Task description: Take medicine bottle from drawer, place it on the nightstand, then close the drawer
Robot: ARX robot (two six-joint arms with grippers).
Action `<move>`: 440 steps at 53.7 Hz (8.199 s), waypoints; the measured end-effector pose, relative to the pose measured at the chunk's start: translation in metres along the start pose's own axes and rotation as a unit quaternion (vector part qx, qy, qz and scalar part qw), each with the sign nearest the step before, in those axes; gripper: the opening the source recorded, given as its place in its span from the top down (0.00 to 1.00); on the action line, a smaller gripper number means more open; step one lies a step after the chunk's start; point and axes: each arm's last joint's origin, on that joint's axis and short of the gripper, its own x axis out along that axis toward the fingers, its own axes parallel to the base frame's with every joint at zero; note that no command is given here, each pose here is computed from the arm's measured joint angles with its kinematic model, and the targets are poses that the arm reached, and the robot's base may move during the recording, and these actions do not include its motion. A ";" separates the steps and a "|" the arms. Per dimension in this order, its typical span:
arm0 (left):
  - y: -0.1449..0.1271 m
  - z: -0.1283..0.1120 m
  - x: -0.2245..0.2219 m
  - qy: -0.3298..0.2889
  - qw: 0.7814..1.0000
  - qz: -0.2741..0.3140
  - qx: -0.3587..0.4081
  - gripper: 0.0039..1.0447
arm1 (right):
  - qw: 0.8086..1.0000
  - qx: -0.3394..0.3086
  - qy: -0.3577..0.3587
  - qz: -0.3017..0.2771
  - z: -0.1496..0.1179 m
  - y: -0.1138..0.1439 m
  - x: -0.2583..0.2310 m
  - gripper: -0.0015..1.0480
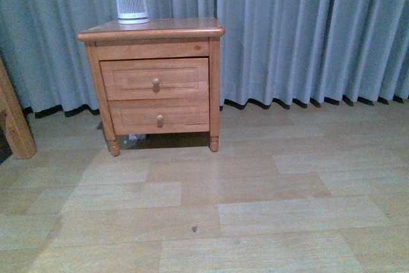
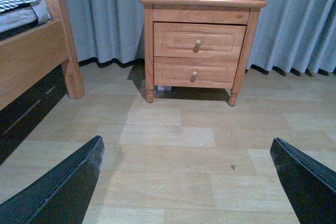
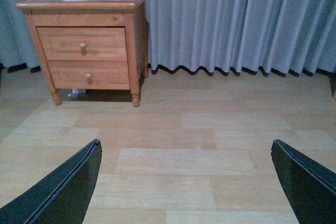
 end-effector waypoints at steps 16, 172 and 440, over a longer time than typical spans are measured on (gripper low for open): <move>0.000 0.000 0.000 0.000 1.000 0.000 0.000 0.06 | 1.000 0.000 0.000 0.000 0.000 0.000 0.000 0.07; -0.052 -0.081 0.328 0.197 0.979 -0.047 0.000 0.06 | 1.000 0.000 0.000 0.001 0.000 0.000 0.000 0.07; 0.000 0.000 0.000 -0.001 1.000 0.001 -0.001 0.97 | 1.000 0.000 0.000 0.000 0.000 0.000 0.000 0.07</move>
